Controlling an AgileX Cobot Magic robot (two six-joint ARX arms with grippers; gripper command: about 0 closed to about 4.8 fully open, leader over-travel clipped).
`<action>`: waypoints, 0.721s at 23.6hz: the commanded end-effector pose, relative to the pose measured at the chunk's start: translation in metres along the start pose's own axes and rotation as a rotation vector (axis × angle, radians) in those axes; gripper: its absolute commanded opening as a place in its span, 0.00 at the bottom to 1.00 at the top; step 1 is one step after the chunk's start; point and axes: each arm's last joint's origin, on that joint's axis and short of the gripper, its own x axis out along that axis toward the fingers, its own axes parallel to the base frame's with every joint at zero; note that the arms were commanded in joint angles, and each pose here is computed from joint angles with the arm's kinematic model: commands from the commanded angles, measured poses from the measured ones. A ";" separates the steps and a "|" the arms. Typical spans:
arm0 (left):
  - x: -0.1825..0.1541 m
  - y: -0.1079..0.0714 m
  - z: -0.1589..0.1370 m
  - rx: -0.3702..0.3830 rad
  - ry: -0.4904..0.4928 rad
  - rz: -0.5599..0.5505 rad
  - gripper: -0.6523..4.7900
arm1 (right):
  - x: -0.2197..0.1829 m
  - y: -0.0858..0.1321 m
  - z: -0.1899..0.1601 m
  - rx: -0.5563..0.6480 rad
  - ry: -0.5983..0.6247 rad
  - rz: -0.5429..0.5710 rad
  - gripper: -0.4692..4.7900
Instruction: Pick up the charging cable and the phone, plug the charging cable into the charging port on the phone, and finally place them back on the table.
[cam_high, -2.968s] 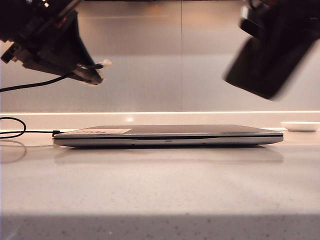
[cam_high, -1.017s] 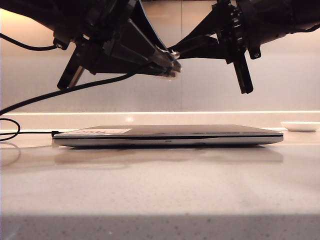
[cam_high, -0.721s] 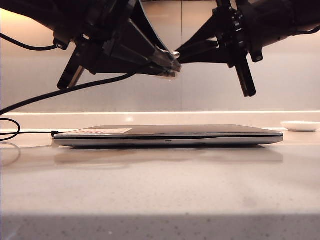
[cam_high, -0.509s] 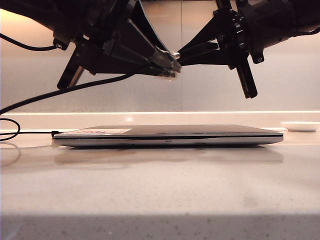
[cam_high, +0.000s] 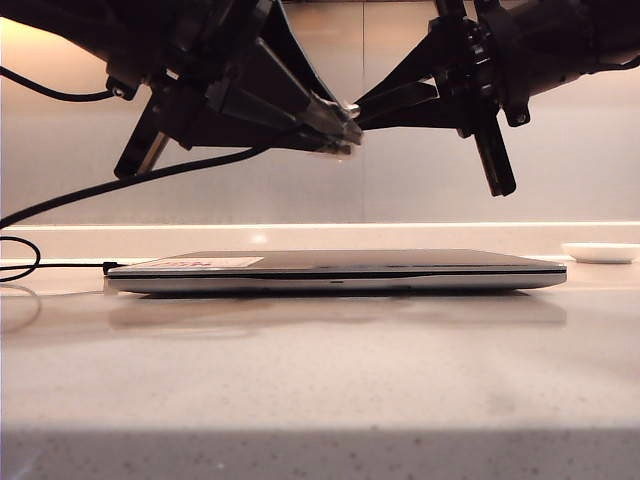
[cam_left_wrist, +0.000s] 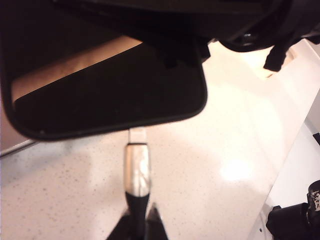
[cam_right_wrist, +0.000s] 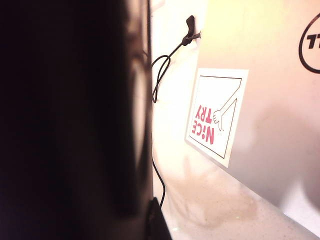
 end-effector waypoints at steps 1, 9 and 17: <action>-0.001 -0.001 0.002 0.002 -0.015 -0.012 0.11 | -0.001 0.008 0.002 -0.041 0.006 0.043 0.08; -0.001 -0.002 0.003 0.002 -0.020 -0.015 0.11 | -0.001 0.008 0.002 -0.041 0.002 0.041 0.08; 0.000 -0.003 0.005 0.006 -0.048 -0.033 0.11 | 0.001 0.009 0.000 -0.044 0.005 0.040 0.08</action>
